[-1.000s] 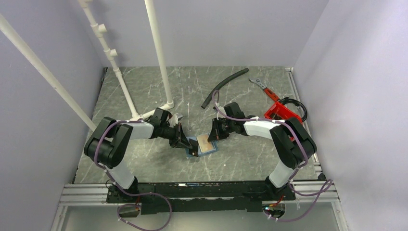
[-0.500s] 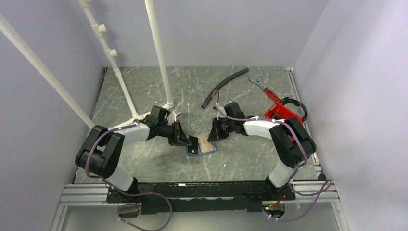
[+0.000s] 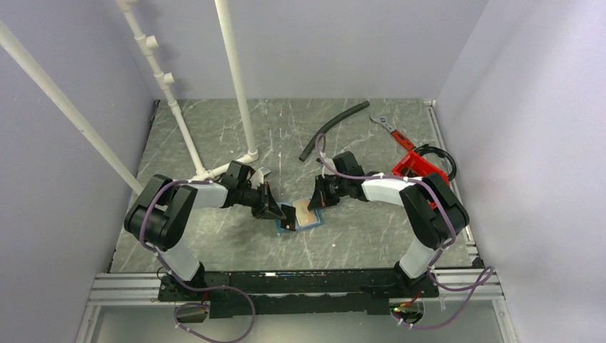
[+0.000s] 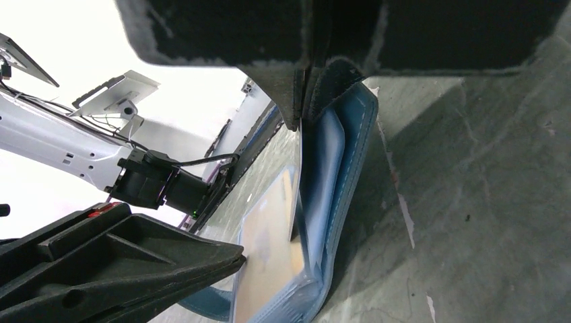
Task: Put the credit cards into the card holder
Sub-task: Insert the credit card into the card holder.
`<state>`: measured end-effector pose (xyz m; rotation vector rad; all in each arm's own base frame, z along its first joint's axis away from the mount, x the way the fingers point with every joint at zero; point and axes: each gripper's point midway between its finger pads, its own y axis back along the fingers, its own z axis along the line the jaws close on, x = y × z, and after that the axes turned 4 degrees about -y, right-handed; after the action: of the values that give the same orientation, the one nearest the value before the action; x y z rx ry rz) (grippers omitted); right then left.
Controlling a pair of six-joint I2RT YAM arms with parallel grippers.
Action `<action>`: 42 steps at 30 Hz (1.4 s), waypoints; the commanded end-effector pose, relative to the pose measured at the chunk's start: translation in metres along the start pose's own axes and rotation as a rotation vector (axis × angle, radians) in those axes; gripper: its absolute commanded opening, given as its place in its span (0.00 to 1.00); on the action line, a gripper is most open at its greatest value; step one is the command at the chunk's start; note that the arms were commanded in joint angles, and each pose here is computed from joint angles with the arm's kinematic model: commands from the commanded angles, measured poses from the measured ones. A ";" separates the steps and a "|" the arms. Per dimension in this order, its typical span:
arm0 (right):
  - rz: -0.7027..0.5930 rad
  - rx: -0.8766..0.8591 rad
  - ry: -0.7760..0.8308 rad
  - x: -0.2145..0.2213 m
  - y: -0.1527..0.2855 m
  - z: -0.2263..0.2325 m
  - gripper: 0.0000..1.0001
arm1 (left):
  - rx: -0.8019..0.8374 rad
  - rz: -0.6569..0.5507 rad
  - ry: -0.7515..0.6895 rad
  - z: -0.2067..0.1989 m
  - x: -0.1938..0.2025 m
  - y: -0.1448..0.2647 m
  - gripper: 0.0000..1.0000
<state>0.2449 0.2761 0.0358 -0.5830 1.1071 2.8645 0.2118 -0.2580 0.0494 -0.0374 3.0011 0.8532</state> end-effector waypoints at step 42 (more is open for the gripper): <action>0.011 0.003 -0.053 0.016 -0.007 -0.012 0.00 | -0.039 -0.218 0.120 0.018 -0.022 -0.025 0.00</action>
<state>0.2436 0.2811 0.0351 -0.5607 1.0426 2.8820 0.2267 -0.2713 0.0358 -0.2714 3.0617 0.8145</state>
